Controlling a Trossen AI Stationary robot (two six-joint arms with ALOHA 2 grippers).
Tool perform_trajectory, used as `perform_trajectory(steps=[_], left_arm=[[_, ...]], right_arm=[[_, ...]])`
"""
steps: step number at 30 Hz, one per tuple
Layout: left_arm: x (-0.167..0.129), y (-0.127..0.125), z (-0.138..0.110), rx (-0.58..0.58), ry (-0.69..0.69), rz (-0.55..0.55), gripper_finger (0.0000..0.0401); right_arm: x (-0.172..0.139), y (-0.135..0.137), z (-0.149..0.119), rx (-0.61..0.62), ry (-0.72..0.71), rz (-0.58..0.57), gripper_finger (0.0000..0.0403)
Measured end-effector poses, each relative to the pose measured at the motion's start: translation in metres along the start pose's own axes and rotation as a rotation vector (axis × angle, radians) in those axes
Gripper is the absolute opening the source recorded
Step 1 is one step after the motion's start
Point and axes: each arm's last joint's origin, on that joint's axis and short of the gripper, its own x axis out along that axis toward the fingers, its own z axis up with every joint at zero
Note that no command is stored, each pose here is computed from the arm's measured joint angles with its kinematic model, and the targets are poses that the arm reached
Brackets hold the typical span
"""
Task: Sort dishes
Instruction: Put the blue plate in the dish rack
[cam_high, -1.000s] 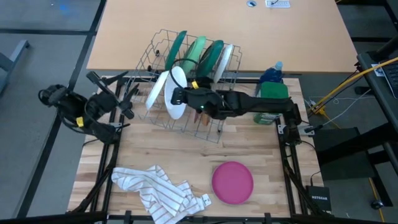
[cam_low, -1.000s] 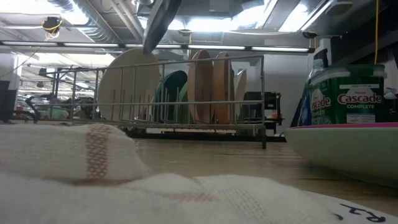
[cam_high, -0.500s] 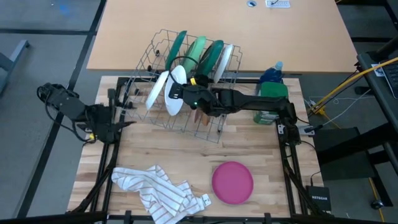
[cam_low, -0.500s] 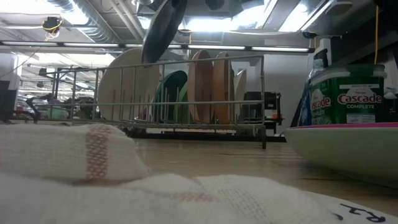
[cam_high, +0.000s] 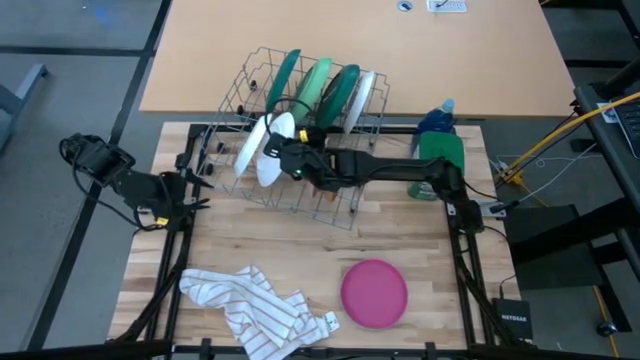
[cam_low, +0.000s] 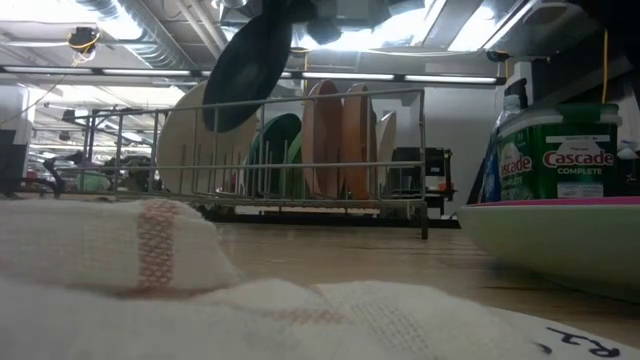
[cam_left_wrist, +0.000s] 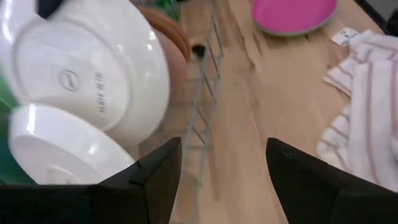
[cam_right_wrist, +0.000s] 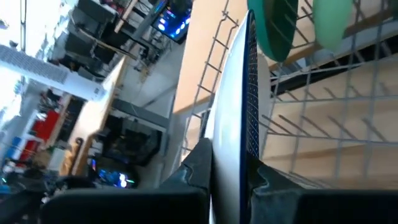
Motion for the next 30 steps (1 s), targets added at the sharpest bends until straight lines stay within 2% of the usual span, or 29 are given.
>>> perform_trajectory(steps=[6, 12, 30], left_arm=[[0.0, 0.0, -0.006, -0.043, 0.058, -0.022, 0.0223], [0.002, -0.001, -0.01, -0.074, 0.092, -0.023, 0.0223], [0.04, -0.024, -0.04, -0.021, 0.261, -0.034, 0.0223]], right_arm=[[0.021, -0.002, -0.006, 0.056, -0.028, 0.036, 0.0022], [0.037, -0.01, -0.008, 0.058, -0.046, 0.01, 0.0022], [0.039, -0.015, -0.007, 0.025, -0.058, -0.028, 0.0022]])
